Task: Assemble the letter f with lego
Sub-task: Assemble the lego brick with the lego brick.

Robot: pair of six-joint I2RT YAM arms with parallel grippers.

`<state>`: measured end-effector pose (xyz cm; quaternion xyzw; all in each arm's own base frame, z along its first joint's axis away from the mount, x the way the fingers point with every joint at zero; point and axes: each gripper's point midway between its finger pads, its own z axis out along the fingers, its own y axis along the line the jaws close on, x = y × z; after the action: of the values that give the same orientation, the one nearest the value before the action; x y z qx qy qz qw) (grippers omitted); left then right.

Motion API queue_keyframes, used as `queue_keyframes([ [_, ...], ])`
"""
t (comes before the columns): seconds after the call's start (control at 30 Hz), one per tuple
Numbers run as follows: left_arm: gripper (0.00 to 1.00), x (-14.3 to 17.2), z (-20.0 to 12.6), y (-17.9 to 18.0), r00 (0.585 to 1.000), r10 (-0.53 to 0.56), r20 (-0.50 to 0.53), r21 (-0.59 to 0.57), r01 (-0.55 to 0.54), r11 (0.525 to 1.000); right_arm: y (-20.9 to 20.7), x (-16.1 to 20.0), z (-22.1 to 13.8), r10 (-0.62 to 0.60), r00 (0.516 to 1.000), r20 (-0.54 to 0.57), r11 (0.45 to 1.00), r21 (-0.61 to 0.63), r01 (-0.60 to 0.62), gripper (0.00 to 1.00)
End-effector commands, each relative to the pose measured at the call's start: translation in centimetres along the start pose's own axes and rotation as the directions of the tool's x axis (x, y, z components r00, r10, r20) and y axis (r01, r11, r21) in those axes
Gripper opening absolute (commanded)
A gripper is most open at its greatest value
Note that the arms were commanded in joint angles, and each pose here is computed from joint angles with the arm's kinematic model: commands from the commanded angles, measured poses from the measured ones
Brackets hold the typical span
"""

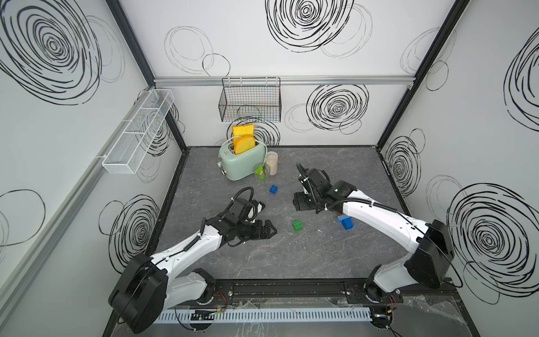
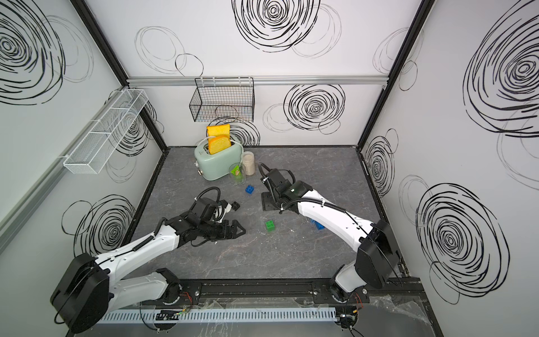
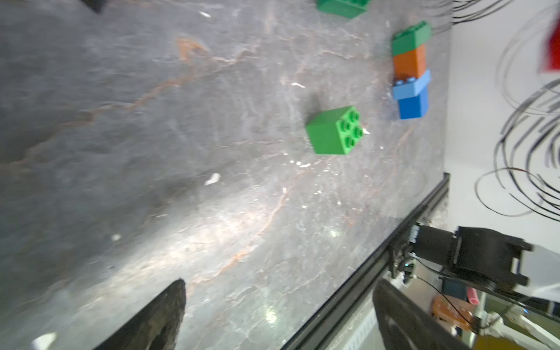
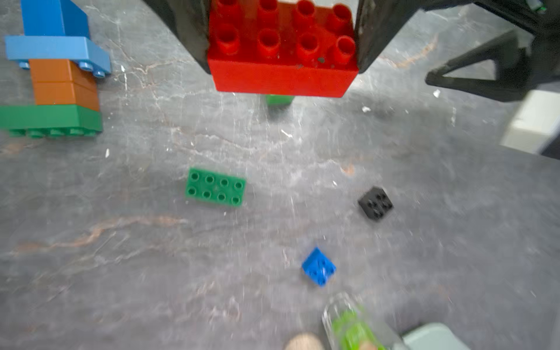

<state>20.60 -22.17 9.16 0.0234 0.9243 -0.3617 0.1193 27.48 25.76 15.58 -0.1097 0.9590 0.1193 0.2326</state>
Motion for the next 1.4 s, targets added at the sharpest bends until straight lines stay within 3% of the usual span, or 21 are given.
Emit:
queue_keyframes([
  [0.0,0.98,-0.3,0.6,-3.1,1.0,-0.001,0.009,0.139,0.0,0.99,-0.5,2.8,1.7,-0.084,0.994,-0.071,0.996,-0.008,0.083,0.56],
  [0.57,0.98,0.8,1.2,0.1,0.995,-0.096,0.004,0.041,0.096,0.995,0.0,5.7,5.6,-0.106,0.984,-0.143,0.991,-0.098,0.092,0.55],
  [1.37,0.98,-0.2,0.6,2.8,0.984,-0.169,0.049,0.008,0.169,0.986,-0.4,7.8,7.8,-0.119,0.968,-0.219,0.991,-0.088,0.102,0.52],
])
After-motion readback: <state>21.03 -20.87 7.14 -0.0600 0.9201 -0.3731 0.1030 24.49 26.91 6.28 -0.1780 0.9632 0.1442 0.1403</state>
